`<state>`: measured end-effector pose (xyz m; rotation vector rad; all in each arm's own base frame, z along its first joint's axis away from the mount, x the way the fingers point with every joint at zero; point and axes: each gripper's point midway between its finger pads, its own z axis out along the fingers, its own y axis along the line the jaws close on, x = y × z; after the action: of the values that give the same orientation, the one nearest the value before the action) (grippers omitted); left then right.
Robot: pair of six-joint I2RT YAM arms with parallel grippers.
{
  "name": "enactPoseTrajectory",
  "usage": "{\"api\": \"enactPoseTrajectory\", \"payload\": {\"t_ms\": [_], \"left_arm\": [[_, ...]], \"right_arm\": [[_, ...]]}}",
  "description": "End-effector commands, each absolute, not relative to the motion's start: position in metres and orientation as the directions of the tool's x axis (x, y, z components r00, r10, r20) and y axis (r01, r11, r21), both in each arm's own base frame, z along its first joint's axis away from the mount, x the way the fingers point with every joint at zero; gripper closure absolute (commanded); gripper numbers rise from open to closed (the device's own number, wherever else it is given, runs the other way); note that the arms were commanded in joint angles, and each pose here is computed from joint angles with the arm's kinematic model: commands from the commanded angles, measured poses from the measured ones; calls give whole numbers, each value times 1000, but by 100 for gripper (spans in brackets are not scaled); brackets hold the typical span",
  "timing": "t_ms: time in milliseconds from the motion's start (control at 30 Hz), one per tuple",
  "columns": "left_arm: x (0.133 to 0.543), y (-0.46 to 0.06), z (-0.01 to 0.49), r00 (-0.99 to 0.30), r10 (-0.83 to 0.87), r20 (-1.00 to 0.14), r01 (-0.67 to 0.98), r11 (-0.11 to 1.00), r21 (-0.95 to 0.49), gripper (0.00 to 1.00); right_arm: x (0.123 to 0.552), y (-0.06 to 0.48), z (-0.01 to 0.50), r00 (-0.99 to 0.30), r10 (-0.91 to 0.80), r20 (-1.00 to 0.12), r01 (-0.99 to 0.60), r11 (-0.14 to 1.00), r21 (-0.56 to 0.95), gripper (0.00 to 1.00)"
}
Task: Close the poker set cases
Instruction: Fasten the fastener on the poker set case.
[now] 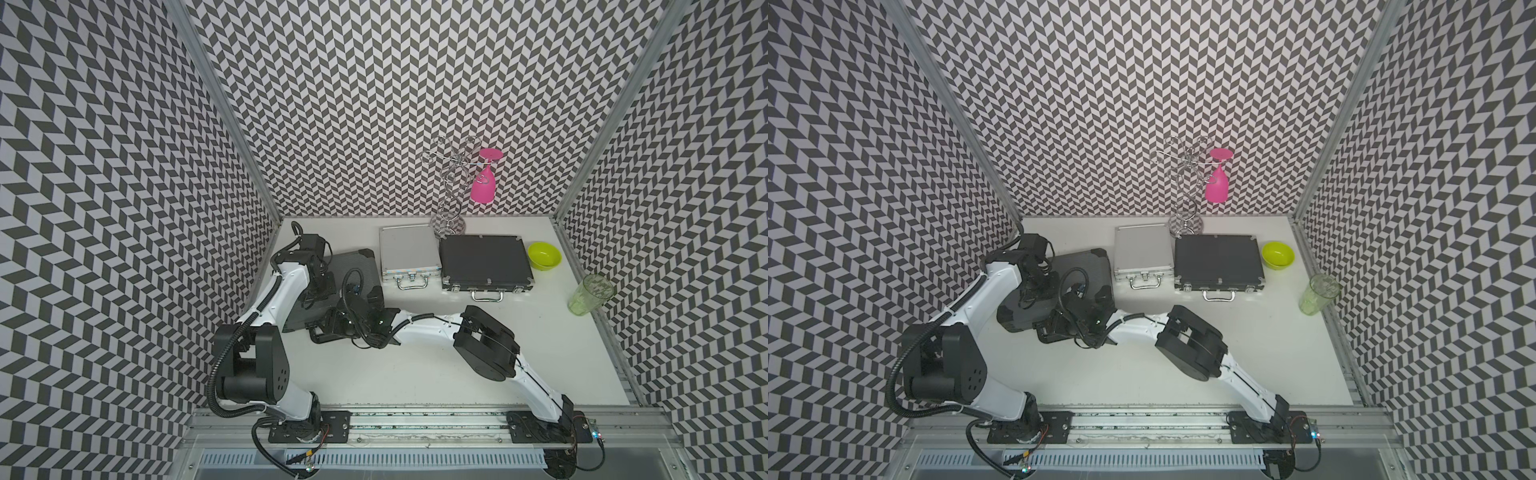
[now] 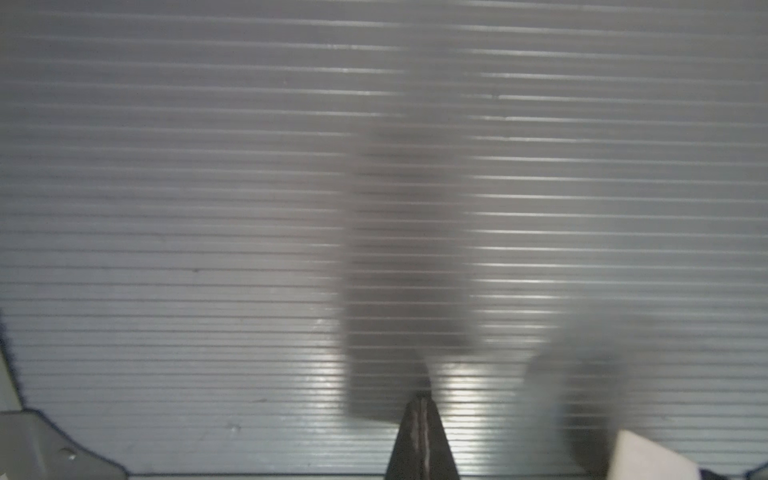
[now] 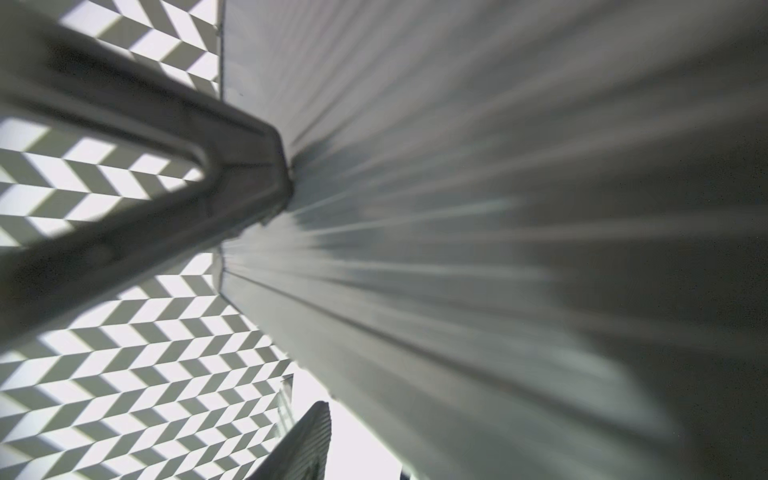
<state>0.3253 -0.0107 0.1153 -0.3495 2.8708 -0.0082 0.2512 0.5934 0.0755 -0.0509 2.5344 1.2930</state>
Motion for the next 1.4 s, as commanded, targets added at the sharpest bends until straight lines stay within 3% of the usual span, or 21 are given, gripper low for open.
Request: {"api": "enactPoseTrajectory", "payload": {"t_ms": [0, 233, 533, 967, 1233, 1367], "left_arm": [[289, -29, 75, -970, -240, -28, -238, 969, -73, 100], [289, -29, 79, -969, -243, -36, -240, 968, -71, 100], [292, -28, 84, -969, -242, -46, -239, 968, -71, 100], [293, -28, 86, -969, -241, -54, -236, 969, -76, 100], [295, -28, 88, -969, -241, -59, -237, 968, -79, 100], [297, -29, 89, -969, -240, -59, -235, 968, -86, 100]], "right_arm": [[238, 599, 63, -982, 85, -168, -93, 559, 824, 34], [237, 599, 74, -989, 90, -119, -62, 481, 875, 37], [246, 587, 90, -977, 147, -151, -68, 459, 886, 37], [245, 580, 115, -966, 154, -206, -127, 411, 903, 45], [239, 569, 114, -952, 90, -291, -215, 479, 851, 56], [224, 569, 104, -962, 69, -266, -202, 478, 855, 49]]}}
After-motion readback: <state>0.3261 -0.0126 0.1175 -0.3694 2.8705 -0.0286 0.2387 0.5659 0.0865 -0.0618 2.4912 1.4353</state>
